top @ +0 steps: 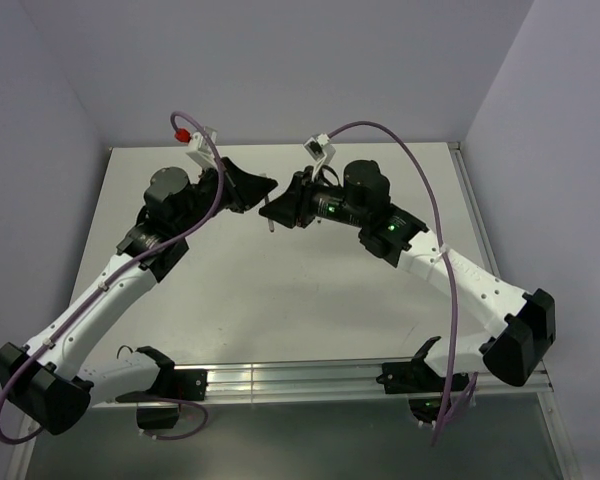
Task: Insert the pens into the pen caps
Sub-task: Press the pen cap onto the pen, then place the pen at the center of the board.
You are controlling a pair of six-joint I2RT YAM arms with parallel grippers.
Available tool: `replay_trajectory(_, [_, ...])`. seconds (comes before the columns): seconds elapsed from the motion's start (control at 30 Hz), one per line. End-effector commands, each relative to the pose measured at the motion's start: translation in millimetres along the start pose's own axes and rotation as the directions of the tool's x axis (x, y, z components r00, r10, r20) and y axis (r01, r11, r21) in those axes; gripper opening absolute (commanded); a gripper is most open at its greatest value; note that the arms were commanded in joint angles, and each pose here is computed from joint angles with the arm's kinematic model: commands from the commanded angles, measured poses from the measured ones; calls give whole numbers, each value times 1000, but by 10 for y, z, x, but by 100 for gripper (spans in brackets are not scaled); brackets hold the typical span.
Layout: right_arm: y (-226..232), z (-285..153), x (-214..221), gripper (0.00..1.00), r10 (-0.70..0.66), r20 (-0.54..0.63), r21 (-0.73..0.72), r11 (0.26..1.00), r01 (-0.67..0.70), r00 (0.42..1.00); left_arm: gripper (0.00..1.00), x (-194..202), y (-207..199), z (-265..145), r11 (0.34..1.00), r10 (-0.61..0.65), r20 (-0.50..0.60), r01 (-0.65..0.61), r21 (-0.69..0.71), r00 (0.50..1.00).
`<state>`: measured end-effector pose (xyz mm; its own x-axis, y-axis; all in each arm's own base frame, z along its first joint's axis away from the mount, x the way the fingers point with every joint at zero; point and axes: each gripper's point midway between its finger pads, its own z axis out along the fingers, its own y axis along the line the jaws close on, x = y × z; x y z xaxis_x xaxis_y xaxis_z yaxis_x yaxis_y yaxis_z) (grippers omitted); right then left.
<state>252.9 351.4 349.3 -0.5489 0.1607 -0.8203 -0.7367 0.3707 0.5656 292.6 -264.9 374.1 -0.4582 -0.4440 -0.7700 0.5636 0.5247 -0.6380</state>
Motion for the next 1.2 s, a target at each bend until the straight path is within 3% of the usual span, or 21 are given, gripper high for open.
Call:
replay_trajectory(0.0, [163, -199, -157, 40, -61, 84, -22, 998, 63, 995, 0, -303, -94, 57, 999, 43, 51, -44, 19, 998])
replay_trajectory(0.17, [-164, -441, 31, 45, -64, 103, 147, 988, 48, 993, 0, -426, 170, 223, 996, 67, 78, -62, -66, 995])
replay_trajectory(0.37, [-522, -969, -2, 47, -57, 188, 406, 914, -25, 981, 0, -153, 983, 815, 961, 102, -1, -99, -258, 995])
replay_trajectory(0.57, [-506, -1359, -79, 49, -84, 247, 475, 879, -46, 965, 0, -16, 1570, 1388, 923, 130, -19, -127, -364, 991])
replay_trajectory(0.77, [-483, -1604, -47, 49, -96, 264, 504, 862, -52, 960, 1, 480, 2231, 1933, 879, 79, -127, -129, -458, 989])
replay_trajectory(1.17, [-439, -1792, -21, 50, -113, 286, 510, 859, -51, 952, 12, 1043, 2588, 2313, 845, 72, -235, -184, -503, 969])
